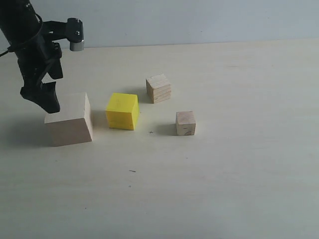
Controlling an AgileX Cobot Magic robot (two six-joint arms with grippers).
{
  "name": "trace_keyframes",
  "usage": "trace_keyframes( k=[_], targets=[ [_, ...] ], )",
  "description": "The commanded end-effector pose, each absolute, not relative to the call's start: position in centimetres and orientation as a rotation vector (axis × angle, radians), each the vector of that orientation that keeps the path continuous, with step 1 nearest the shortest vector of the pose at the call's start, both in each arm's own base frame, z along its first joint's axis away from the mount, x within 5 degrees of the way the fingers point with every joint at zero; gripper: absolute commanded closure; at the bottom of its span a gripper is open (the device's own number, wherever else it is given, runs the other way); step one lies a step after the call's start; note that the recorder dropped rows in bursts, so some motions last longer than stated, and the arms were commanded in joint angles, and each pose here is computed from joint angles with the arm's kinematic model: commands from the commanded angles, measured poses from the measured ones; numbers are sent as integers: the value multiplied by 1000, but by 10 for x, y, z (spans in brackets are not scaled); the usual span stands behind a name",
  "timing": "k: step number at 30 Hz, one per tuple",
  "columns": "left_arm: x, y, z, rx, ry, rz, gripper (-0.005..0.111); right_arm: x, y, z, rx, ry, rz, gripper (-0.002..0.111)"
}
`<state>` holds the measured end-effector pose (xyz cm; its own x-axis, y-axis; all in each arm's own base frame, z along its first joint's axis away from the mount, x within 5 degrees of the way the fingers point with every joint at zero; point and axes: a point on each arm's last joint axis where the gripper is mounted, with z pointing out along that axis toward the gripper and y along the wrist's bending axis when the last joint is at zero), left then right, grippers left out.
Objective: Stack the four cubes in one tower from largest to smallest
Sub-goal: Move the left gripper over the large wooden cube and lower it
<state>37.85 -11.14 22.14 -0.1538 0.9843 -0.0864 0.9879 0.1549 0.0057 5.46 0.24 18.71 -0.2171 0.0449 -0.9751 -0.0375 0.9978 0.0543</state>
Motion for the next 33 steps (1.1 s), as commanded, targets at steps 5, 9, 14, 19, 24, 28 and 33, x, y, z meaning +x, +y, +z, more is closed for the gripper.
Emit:
trace_keyframes(
  k=[5, 9, 14, 19, 24, 28, 33],
  targets=[
    [384, -111, 225, 2056, 2224, -16, 2, 55, 3, 187, 3, 1773, 78, 108],
    [384, -112, 225, 2029, 2241, -31, 2, 55, 3, 187, 3, 1773, 78, 108],
    [383, -116, 225, 2003, 2244, -81, 2, 55, 3, 187, 3, 1773, 78, 108],
    [383, -115, 225, 2004, 2238, -72, 2, 55, 3, 187, 3, 1773, 78, 108],
    [383, -115, 222, 2013, 2247, -83, 2, 55, 3, 187, 2, 1773, 76, 108],
    [384, -116, 213, 2036, 2273, -111, 2, 55, 3, 187, 2, 1773, 76, 108],
    [386, -116, 202, 2047, 2292, -132, 2, 55, 3, 187, 2, 1773, 76, 108]
  ],
)
